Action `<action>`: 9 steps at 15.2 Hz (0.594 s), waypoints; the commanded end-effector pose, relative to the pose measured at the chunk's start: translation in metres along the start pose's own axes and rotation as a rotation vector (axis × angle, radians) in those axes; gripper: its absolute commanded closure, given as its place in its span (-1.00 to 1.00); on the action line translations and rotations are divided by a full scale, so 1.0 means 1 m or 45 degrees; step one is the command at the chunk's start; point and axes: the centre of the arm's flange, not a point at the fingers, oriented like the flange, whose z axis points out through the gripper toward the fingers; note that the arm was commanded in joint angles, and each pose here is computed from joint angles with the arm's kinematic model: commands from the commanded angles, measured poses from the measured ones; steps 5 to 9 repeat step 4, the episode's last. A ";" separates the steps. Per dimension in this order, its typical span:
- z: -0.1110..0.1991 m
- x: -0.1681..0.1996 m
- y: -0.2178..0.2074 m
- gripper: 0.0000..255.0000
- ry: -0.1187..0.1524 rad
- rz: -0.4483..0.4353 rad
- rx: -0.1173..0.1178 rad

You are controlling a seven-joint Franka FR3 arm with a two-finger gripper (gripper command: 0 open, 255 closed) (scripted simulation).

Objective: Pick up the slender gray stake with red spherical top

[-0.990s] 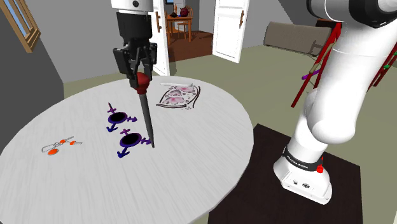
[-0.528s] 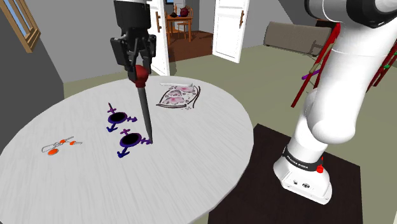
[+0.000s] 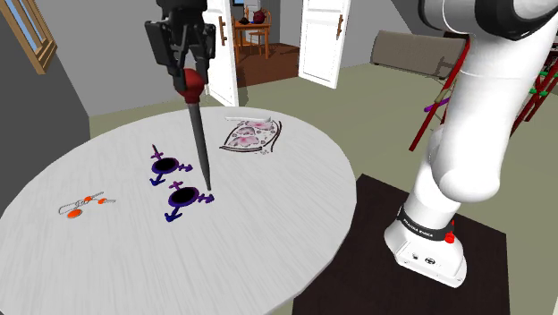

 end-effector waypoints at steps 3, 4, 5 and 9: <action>-0.016 -0.001 -0.001 1.00 0.000 0.000 0.000; -0.016 -0.001 -0.001 1.00 0.000 0.000 0.000; -0.016 -0.001 -0.001 1.00 0.000 0.000 0.000; -0.016 -0.001 -0.001 1.00 0.000 0.000 0.000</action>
